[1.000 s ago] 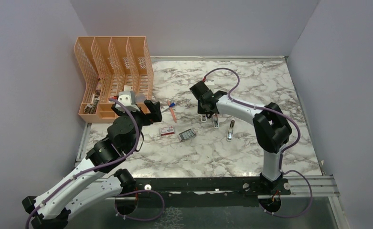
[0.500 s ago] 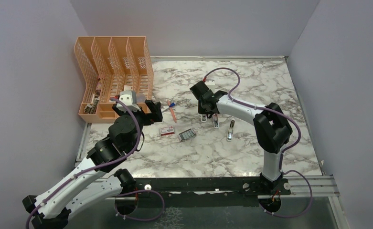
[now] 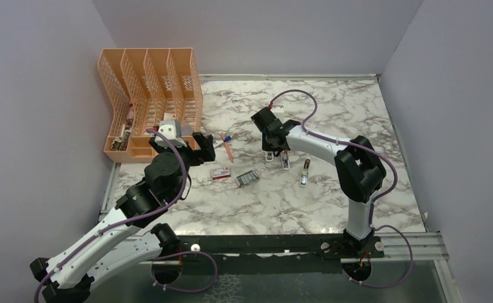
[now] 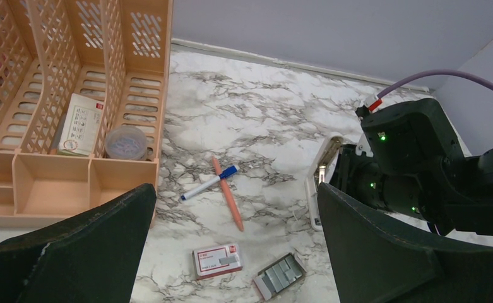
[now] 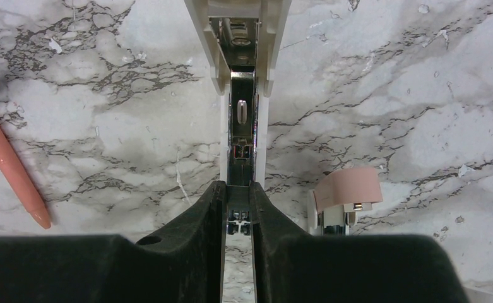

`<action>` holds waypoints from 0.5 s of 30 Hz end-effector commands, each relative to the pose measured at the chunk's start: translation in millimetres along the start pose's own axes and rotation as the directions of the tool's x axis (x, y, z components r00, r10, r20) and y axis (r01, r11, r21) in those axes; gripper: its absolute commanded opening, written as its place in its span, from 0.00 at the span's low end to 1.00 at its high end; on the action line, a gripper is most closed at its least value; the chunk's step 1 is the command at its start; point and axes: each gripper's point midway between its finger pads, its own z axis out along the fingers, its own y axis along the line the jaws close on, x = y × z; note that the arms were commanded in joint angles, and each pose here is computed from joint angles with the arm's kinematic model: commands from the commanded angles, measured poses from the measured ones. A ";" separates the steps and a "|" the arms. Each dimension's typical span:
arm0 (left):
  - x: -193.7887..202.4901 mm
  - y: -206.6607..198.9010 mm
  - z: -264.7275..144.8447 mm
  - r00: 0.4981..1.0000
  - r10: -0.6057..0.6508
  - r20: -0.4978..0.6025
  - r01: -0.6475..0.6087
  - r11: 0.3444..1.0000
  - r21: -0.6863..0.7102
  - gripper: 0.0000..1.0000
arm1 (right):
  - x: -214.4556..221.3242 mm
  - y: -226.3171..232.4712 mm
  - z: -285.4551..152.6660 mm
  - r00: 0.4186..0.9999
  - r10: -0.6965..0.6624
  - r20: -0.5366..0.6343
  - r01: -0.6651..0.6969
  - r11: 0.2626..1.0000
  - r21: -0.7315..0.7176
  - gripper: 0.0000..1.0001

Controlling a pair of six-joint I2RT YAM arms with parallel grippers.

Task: Load the staples into the stapler

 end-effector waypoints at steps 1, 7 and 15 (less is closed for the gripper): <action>1.3 -0.9 1.1 1.000 0.001 -0.003 -0.001 1.000 0.003 0.99 | 4.4 -3.4 6.6 1.000 0.006 -0.017 -0.006 1.000 0.019 0.22; 1.0 -1.2 0.9 1.000 -0.001 -0.003 0.001 1.000 0.004 0.99 | 4.0 -2.6 6.5 1.000 0.012 -0.018 -0.012 1.000 0.007 0.22; 1.2 -0.6 1.1 1.000 0.000 -0.003 0.000 1.000 0.001 0.99 | 5.4 0.8 7.3 1.000 0.013 -0.023 -0.013 1.000 -0.015 0.21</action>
